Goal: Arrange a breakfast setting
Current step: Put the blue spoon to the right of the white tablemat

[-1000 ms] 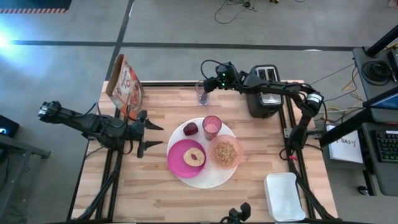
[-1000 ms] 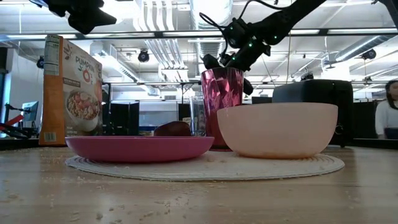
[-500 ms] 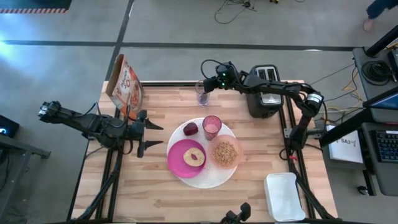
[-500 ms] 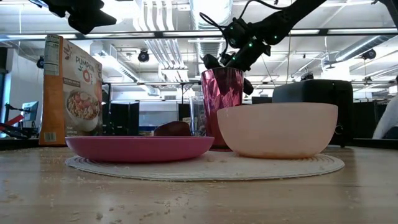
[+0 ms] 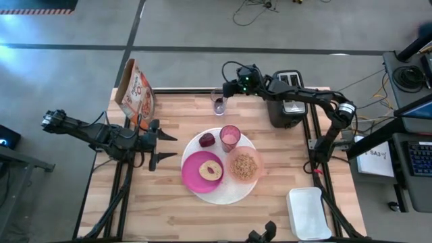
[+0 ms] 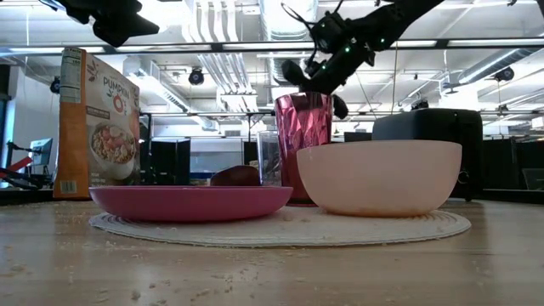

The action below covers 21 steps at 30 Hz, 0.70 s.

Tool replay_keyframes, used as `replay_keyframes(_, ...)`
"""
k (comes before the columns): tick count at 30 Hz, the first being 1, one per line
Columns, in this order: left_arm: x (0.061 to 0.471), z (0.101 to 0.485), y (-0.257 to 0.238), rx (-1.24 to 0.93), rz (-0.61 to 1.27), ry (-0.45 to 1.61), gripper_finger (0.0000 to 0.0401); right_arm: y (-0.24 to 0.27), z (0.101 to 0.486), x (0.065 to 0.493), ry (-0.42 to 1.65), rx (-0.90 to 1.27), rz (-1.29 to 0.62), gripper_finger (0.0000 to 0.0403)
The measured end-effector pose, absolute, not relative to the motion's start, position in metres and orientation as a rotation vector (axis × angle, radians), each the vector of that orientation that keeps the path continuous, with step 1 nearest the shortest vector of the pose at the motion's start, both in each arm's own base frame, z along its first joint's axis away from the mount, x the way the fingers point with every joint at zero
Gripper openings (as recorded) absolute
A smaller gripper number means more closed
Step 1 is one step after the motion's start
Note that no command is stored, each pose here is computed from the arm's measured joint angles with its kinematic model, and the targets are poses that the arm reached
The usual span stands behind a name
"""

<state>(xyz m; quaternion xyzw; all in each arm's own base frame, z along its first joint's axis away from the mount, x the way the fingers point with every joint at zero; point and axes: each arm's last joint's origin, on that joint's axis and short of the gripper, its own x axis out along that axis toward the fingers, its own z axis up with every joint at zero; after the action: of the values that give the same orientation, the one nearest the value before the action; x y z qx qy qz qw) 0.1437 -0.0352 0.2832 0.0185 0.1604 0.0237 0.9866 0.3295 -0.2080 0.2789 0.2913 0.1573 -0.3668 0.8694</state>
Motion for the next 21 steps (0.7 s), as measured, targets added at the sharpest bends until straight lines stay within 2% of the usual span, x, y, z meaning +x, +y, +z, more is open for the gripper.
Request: replay_keyframes(21, 0.149, 0.288, -0.037, 0.065, 0.029, 0.273, 0.0239, -0.174, 0.359, 0.283, 0.164, 0.536, -0.711, 0.0009)
